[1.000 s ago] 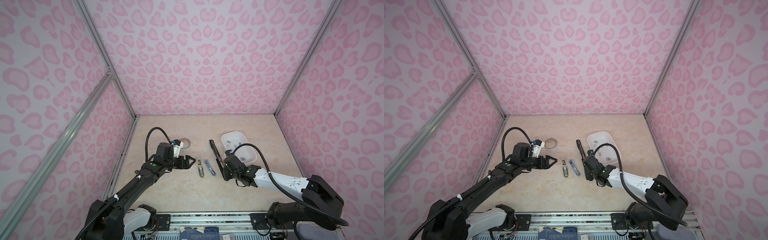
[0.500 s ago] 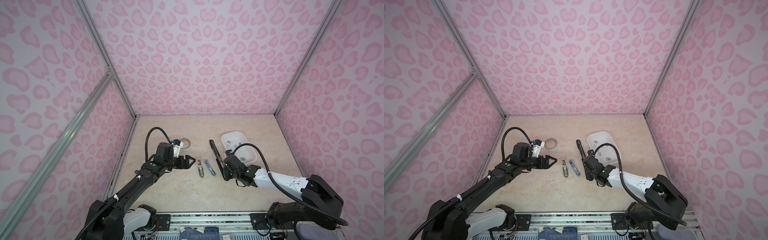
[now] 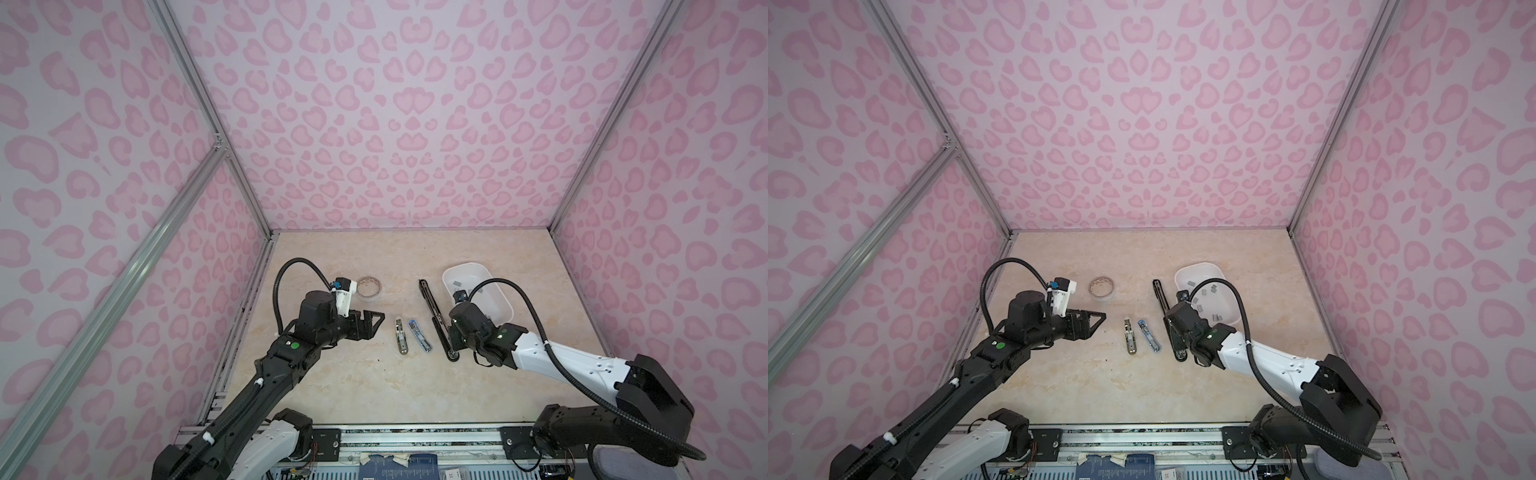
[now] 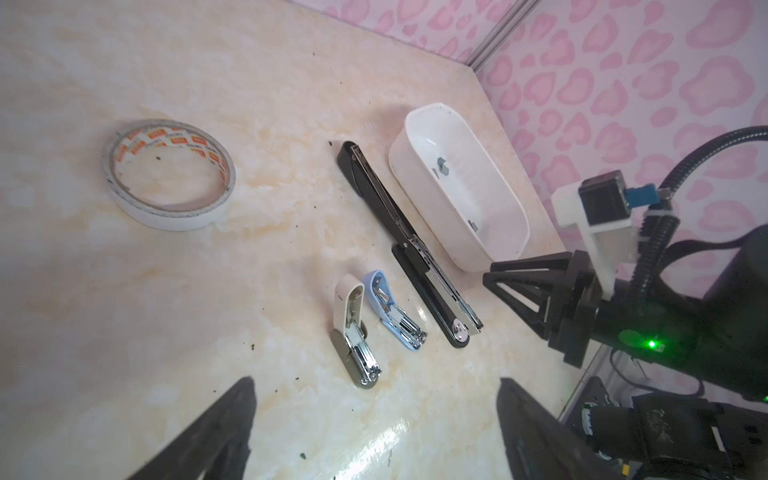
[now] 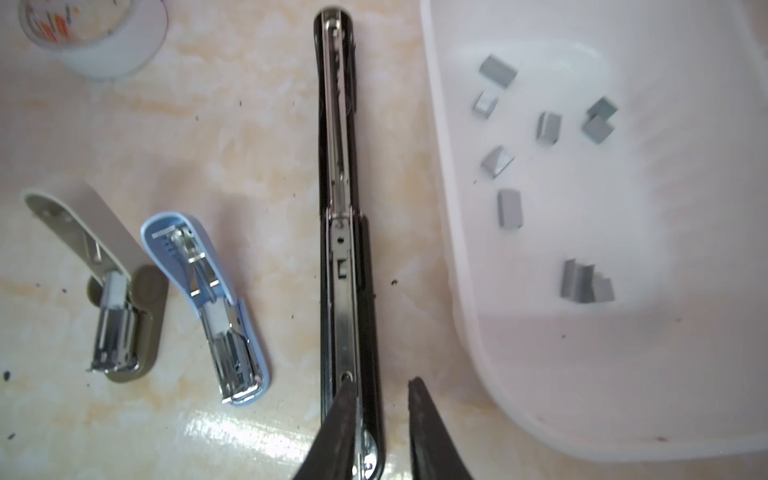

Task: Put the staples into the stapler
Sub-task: 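Raise the right gripper and move it back over the white tray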

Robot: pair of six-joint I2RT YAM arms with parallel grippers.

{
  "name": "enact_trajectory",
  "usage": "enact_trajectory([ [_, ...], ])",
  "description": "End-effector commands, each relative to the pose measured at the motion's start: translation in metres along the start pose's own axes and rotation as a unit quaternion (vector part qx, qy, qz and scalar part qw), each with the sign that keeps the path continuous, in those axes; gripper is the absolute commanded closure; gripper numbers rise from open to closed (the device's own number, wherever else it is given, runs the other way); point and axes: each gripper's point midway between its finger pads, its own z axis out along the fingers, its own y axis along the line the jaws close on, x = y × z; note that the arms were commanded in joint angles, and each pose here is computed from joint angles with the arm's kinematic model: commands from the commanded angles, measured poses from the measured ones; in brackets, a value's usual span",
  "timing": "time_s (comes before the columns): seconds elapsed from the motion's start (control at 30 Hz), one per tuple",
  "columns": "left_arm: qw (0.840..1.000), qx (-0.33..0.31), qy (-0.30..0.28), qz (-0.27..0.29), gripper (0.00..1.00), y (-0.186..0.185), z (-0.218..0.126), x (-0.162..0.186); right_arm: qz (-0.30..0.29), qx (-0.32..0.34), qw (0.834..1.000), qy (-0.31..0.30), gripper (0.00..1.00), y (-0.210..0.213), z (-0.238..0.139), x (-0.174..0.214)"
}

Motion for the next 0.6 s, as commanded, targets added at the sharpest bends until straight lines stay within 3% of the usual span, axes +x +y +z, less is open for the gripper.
enact_trajectory([
  [0.0, 0.996, -0.052, -0.072, 0.025, 0.03, 0.013, -0.021, -0.017, 0.004, 0.021, 0.999, -0.027, 0.75, -0.023, -0.007, -0.026],
  [0.07, 0.991, -0.077, -0.105, 0.030, 0.00, 0.021, -0.032, -0.021, 0.032, 0.028, 0.998, -0.045, 0.75, -0.042, -0.007, -0.045],
  [0.23, 0.977, -0.154, -0.140, 0.039, 0.03, 0.050, -0.043, -0.021, 0.065, 0.034, 0.997, -0.037, 0.74, -0.072, 0.010, -0.067],
  [0.57, 0.937, -0.312, -0.148, 0.048, 0.04, 0.118, -0.044, -0.014, 0.050, 0.042, 0.993, 0.099, 0.77, -0.100, 0.088, -0.075],
])
